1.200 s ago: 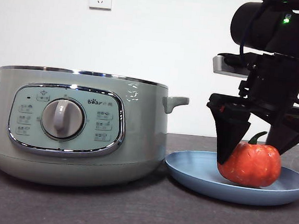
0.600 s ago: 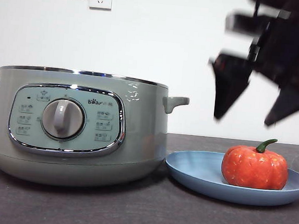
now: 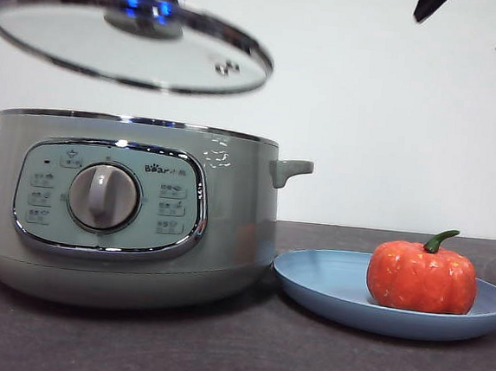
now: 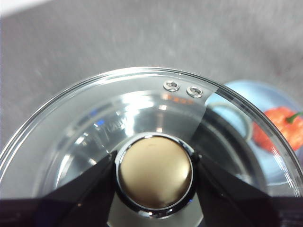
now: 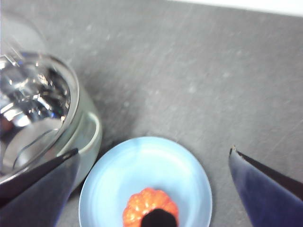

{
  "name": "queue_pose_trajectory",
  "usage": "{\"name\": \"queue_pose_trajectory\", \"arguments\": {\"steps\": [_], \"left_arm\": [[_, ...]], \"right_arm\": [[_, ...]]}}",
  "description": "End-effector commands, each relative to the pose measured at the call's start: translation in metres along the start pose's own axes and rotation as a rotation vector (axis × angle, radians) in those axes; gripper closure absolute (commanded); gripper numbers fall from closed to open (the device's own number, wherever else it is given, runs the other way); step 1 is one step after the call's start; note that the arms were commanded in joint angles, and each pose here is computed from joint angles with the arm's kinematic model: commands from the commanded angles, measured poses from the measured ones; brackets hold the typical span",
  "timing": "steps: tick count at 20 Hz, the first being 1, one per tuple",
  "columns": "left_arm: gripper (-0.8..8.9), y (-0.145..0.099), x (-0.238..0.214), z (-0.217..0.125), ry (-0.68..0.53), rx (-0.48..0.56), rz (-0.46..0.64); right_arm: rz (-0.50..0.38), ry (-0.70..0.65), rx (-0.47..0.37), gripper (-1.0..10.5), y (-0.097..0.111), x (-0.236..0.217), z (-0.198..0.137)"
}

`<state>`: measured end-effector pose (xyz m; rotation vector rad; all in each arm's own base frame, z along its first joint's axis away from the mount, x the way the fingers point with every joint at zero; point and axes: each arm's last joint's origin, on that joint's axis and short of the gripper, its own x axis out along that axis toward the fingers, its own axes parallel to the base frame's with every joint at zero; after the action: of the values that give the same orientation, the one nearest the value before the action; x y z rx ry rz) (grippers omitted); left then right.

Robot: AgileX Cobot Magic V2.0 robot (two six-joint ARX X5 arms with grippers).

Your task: Take the pumpkin out from the steamer,put the pumpkin in the blue plate,close the lid

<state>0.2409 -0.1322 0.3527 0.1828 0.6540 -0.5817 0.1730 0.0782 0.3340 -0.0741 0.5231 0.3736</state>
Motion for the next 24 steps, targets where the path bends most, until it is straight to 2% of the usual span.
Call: {"name": "queue_pose_trajectory", "arguments": {"steps": [1, 5, 10, 16, 17, 20, 24], "left_arm": [[8.21, 0.001, 0.013, 0.004, -0.010, -0.001, -0.011], [8.21, 0.003, 0.036, -0.001, 0.061, -0.009, -0.019], [8.21, 0.002, 0.040, -0.009, 0.144, -0.014, -0.027], [8.12, 0.001, 0.041, -0.011, 0.166, 0.002, -0.025], [8.01, 0.001, 0.041, -0.011, 0.165, 0.015, -0.026], [5.71, 0.001, 0.042, -0.010, 0.160, 0.015, -0.026], [5.62, 0.001, 0.046, -0.010, 0.159, 0.013, -0.025]], "right_arm": [[-0.034, -0.020, 0.011, 4.1, -0.002, -0.005, 0.000], [-0.061, -0.011, 0.012, 4.1, -0.004, -0.005, -0.001], [-0.061, -0.012, 0.012, 4.1, -0.004, -0.005, -0.001], [-0.060, -0.012, 0.012, 4.1, -0.004, -0.005, -0.001], [-0.060, -0.012, 0.012, 4.1, -0.004, -0.005, -0.001], [-0.060, -0.011, 0.012, 4.1, -0.004, -0.005, -0.001], [-0.060, -0.010, 0.013, 4.1, -0.004, -0.005, -0.001]]}}
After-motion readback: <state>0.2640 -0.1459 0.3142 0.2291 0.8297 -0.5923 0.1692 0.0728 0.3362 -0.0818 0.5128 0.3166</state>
